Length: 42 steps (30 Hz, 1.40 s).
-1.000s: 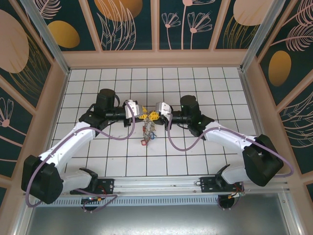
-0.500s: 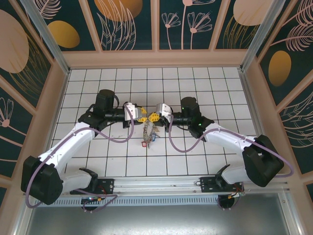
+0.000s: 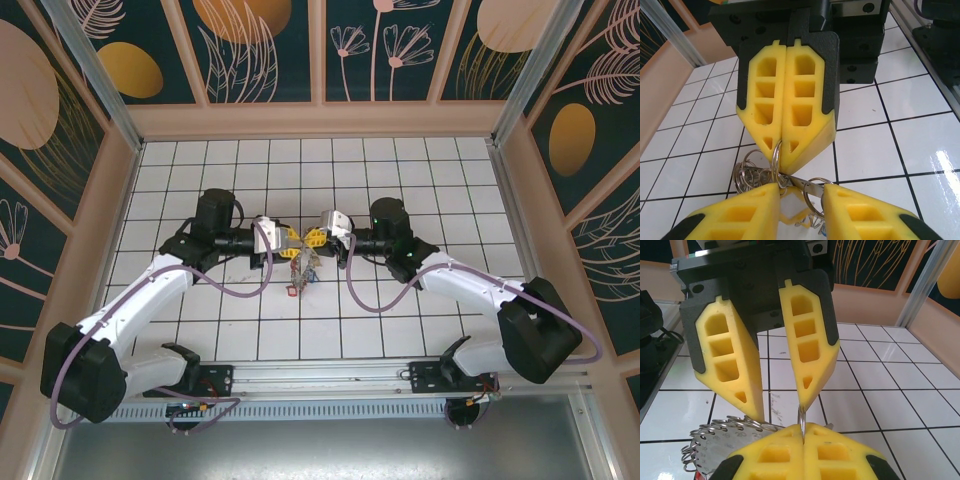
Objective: Put the keys on the keyring
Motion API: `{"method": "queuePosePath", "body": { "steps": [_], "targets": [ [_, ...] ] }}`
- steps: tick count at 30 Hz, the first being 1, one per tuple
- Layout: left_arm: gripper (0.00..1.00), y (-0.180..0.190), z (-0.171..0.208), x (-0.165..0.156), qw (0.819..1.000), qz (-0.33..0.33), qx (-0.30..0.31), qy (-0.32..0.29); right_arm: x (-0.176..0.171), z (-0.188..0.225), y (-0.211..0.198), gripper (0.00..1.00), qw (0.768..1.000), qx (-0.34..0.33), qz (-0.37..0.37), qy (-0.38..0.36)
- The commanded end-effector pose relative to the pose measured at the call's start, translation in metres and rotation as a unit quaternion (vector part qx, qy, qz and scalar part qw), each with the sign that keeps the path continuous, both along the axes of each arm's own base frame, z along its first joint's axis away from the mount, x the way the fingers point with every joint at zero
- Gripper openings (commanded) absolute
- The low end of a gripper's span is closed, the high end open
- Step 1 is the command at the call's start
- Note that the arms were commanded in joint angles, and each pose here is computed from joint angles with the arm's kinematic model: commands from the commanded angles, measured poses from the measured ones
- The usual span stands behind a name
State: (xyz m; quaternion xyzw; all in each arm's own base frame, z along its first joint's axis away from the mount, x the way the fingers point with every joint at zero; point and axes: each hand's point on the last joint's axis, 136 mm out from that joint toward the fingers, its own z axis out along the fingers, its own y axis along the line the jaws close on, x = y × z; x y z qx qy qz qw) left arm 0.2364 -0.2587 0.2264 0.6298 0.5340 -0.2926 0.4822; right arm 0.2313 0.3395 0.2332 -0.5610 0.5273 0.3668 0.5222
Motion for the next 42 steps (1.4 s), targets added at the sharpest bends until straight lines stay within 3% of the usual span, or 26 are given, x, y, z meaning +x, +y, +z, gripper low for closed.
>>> {"method": "queuePosePath", "body": {
  "steps": [1,10,22,37,42],
  "targets": [
    [0.28,-0.004,0.001,-0.001,1.0,-0.007,-0.012,0.014,-0.002,0.04,0.002,0.0,0.997,0.046,0.011,-0.054],
    [0.18,-0.011,0.009,-0.005,0.998,-0.034,-0.039,0.033,-0.001,0.037,0.006,0.0,0.997,0.039,0.007,-0.06],
    [0.22,-0.014,0.01,-0.01,0.996,-0.051,-0.051,0.053,-0.001,0.033,0.014,0.0,0.996,0.016,0.002,-0.085],
    [0.22,-0.016,0.006,0.009,0.996,-0.006,-0.049,0.074,-0.009,0.033,0.02,0.0,0.993,0.002,0.013,-0.114],
    [0.27,-0.015,0.006,0.016,0.997,0.013,-0.046,0.065,-0.01,0.032,0.021,0.0,0.994,-0.003,0.018,-0.112]
  ]
}}
